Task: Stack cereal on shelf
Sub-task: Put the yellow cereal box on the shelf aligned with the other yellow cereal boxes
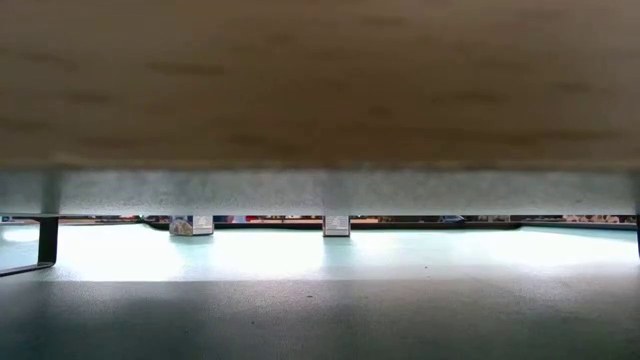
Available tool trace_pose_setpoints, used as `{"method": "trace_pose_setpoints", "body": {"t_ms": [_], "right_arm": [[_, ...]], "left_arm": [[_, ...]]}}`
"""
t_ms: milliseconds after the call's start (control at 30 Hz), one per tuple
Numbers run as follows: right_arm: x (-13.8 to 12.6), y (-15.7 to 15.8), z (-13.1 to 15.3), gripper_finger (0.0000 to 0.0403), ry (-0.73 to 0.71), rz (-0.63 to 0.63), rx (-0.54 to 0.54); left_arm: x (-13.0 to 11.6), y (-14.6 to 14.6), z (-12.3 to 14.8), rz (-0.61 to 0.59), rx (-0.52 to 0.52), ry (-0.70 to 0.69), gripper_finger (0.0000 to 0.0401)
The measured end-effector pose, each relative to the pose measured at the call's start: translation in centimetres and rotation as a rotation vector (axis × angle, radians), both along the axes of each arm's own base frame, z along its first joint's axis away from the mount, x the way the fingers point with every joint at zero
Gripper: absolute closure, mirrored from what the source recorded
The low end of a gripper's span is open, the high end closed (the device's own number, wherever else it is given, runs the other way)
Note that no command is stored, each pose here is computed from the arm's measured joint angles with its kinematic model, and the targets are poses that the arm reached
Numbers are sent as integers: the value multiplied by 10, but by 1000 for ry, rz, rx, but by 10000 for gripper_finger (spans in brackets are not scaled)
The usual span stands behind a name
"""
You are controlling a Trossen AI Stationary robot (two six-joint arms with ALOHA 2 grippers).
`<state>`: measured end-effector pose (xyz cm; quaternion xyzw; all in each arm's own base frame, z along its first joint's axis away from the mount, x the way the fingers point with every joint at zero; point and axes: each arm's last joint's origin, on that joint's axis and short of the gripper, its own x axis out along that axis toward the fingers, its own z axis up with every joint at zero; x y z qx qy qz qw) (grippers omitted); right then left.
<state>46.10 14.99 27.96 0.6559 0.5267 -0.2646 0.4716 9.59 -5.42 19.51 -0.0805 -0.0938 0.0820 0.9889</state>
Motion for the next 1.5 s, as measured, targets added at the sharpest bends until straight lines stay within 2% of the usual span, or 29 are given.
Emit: {"method": "trace_pose_setpoints", "body": {"t_ms": [167,500,767,1133,1333,1500], "right_arm": [[-1,0,-1,72,16,-6,-2],[-13,-14,-1,76,155,-33,-37],[-29,-26,10,76,267,-60,-71],[-47,-29,25,76,321,-72,-134],[-57,-25,34,76,296,-69,-187],[-65,-23,32,76,309,-98,-207]], "left_arm": [[0,0,0,0,0,0,17],[0,0,0,0,0,0,17],[0,0,0,0,0,0,17],[0,0,0,0,-1,0,17],[0,0,0,0,0,0,17],[0,0,0,0,0,0,17]]}}
